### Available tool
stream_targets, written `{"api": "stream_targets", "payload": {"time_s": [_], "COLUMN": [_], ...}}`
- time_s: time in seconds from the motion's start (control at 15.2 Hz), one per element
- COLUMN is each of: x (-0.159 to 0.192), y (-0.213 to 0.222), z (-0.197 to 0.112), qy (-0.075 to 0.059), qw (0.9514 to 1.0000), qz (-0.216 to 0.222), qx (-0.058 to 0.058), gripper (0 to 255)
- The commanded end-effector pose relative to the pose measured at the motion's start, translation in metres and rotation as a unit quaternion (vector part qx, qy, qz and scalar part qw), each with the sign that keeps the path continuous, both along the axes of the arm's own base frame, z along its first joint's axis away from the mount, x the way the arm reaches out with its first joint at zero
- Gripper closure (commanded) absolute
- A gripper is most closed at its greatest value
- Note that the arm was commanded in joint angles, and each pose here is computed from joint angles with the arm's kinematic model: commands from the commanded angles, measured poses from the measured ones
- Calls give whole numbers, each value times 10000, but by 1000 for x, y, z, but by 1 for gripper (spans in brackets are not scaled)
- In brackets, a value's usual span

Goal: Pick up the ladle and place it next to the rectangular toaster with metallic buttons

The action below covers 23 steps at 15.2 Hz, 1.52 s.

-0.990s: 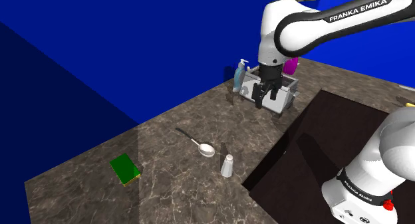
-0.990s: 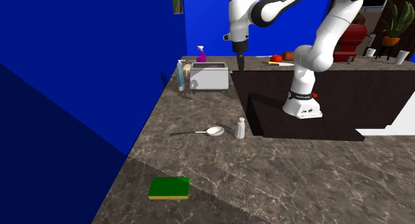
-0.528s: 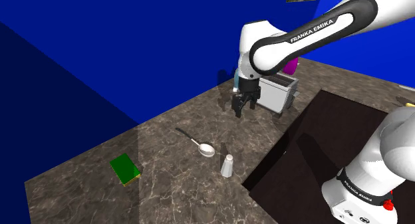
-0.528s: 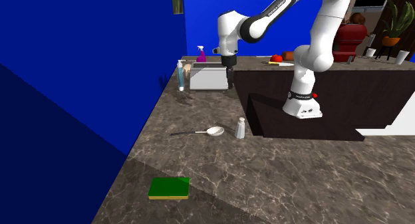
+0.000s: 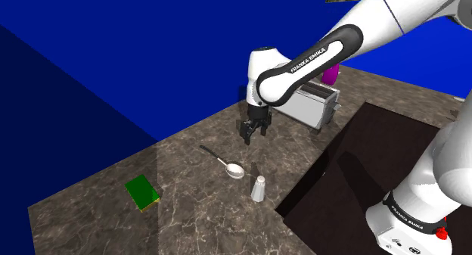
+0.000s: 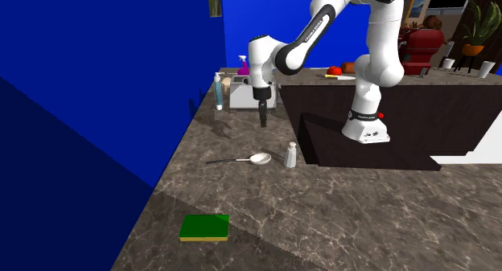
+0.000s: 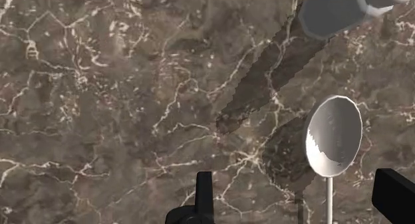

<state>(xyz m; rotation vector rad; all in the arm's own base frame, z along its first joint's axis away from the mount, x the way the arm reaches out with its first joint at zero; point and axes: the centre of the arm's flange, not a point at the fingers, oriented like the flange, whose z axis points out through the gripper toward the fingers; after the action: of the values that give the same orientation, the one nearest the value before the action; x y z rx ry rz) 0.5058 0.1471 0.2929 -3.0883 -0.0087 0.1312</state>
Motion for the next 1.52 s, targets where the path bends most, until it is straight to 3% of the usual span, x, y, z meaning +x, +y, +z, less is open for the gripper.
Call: {"api": "stream_targets", "payload": {"time_s": [0.0, 0.73, 1.25, 1.45], "x": [14, 95, 93, 93], "y": [13, 85, 90, 90], "z": [-15, -99, -139, -139], "qy": [-46, -282, -283, -283], "qw": [10000, 9987, 9987, 9987], "qz": [41, 274, 274, 274], "qx": [55, 334, 334, 334], "gripper": [0, 0, 0, 0]}}
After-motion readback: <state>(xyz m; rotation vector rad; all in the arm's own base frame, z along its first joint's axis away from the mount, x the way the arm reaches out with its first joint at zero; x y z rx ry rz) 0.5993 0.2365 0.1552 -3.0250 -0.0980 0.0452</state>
